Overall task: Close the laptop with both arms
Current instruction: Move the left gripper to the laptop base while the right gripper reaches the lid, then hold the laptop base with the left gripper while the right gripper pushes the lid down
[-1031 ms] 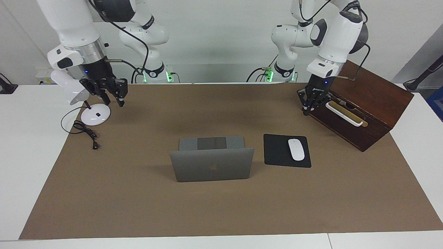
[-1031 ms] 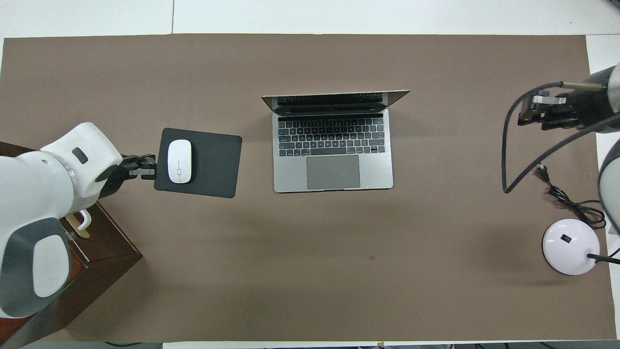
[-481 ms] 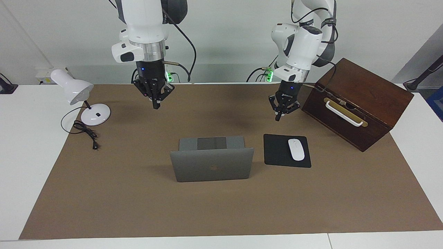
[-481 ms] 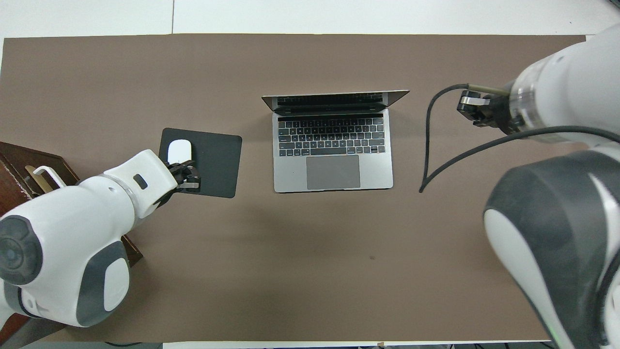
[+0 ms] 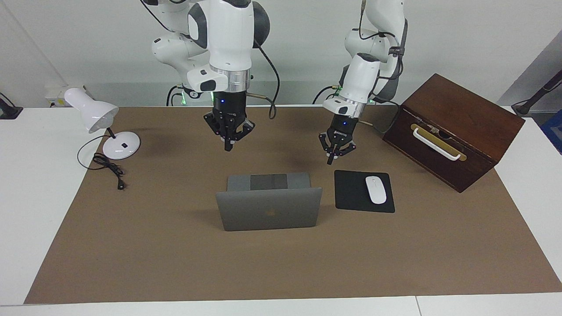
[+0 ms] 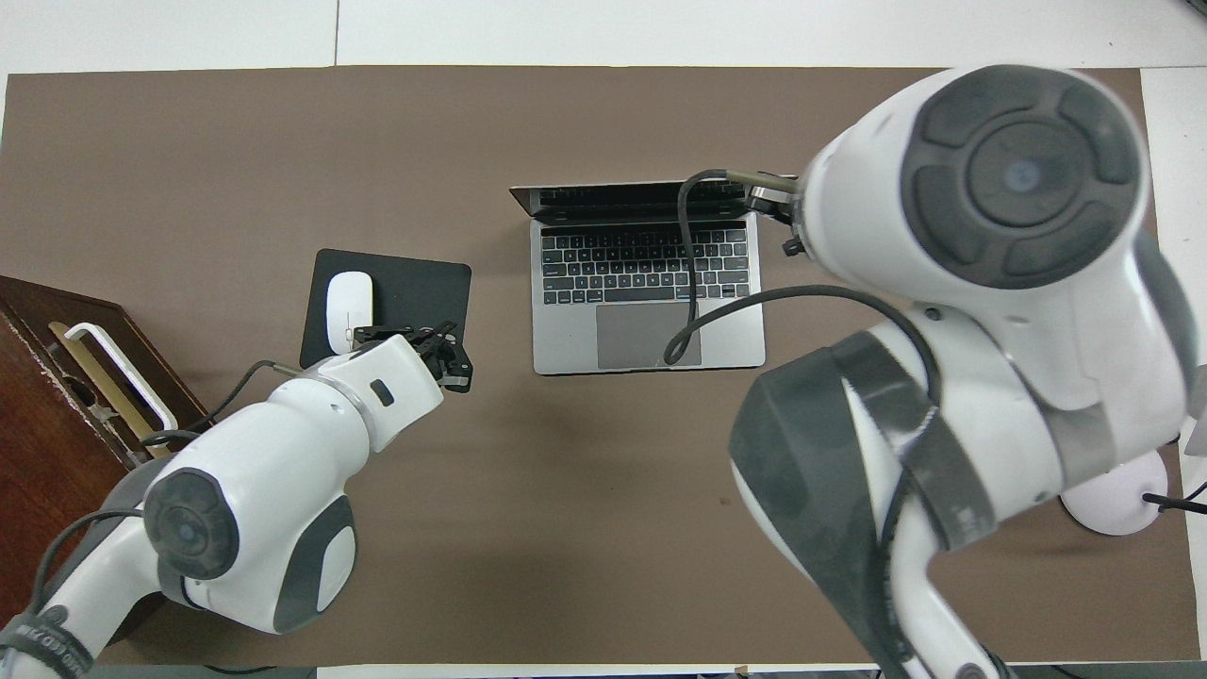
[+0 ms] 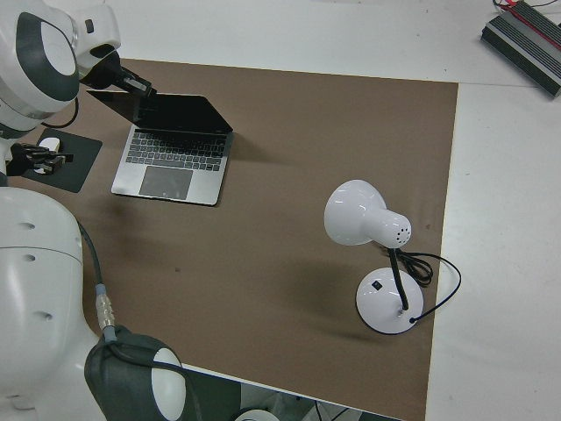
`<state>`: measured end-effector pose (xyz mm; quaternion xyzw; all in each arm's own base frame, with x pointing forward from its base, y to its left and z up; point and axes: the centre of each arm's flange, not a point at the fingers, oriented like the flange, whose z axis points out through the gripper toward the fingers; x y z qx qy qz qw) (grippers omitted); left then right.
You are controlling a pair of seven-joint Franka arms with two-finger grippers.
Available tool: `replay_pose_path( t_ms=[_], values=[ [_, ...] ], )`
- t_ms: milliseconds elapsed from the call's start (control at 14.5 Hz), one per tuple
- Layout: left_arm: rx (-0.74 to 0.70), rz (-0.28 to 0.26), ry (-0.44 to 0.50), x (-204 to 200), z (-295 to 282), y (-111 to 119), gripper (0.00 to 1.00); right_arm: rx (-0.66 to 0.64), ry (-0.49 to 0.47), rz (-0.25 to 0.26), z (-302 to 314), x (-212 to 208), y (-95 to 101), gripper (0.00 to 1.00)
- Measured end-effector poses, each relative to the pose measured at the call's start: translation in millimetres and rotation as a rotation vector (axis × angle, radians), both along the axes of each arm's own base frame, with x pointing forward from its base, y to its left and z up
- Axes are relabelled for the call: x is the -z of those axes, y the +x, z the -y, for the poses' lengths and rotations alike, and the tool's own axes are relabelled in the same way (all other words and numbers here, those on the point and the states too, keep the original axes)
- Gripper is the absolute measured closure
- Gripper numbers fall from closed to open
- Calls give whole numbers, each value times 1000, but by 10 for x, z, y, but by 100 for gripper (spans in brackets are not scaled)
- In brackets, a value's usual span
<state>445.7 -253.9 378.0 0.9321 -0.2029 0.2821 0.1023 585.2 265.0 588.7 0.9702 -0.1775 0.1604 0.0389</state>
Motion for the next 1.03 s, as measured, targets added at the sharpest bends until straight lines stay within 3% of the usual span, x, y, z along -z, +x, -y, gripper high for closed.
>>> replay_pose_path(
  t_ms=[344, 619, 1031],
  values=[
    [33, 45, -8, 281, 214, -45, 99, -33, -49, 83, -5, 11, 165, 99],
    [62, 90, -17, 591, 387, -116, 99, -128, -82, 106, 5, -141, 282, 99],
    [109, 123, -15, 1068, 597, -281, 99, -217, -188, 155, -187, 50, 523, 99]
  ],
)
